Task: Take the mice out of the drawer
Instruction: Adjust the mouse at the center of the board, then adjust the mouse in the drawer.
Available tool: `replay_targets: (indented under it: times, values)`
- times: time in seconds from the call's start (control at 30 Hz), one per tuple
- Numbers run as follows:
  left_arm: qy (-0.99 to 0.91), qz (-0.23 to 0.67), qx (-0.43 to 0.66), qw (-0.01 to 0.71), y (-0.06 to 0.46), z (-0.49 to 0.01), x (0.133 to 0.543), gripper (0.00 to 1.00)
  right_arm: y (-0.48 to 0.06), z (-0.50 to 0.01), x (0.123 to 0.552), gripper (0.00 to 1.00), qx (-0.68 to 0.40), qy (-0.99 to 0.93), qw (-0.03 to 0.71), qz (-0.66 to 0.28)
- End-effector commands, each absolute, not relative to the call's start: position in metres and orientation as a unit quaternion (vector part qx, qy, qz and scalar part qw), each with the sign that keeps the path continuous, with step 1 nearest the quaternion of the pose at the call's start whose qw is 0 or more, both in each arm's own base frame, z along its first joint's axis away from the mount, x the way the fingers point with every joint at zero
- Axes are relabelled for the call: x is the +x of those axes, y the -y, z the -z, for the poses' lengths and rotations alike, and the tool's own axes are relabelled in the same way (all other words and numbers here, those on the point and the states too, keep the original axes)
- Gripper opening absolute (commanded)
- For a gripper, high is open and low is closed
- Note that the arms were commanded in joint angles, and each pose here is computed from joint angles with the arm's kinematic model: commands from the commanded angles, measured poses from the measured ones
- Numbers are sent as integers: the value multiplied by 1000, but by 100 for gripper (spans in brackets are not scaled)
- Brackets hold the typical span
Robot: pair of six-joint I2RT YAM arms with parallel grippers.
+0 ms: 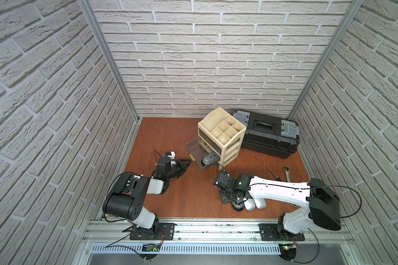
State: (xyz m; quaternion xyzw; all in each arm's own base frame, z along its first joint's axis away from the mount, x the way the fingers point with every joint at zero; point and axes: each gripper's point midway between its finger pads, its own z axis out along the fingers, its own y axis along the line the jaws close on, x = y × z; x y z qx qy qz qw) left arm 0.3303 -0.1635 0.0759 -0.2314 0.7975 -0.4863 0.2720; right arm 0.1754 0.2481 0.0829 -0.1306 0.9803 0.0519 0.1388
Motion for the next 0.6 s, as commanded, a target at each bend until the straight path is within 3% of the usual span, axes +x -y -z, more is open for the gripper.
replay_targets:
  times: [0.0,0.27,0.4,0.57]
  values:
    - [-791,497,-219,281,164,-82,331,29,-268,-140,194,2,-196,-954,207,-95]
    - [-785,509,-209,285,167,-88,339,29,-303,-221,249,2,-222,-927,293,-74]
    - [-778,517,-215,285,166,-87,343,29,-312,-233,290,2,-221,-930,293,14]
    - [-780,516,-212,284,167,-83,343,29,-328,-214,325,2,-223,-937,263,52]
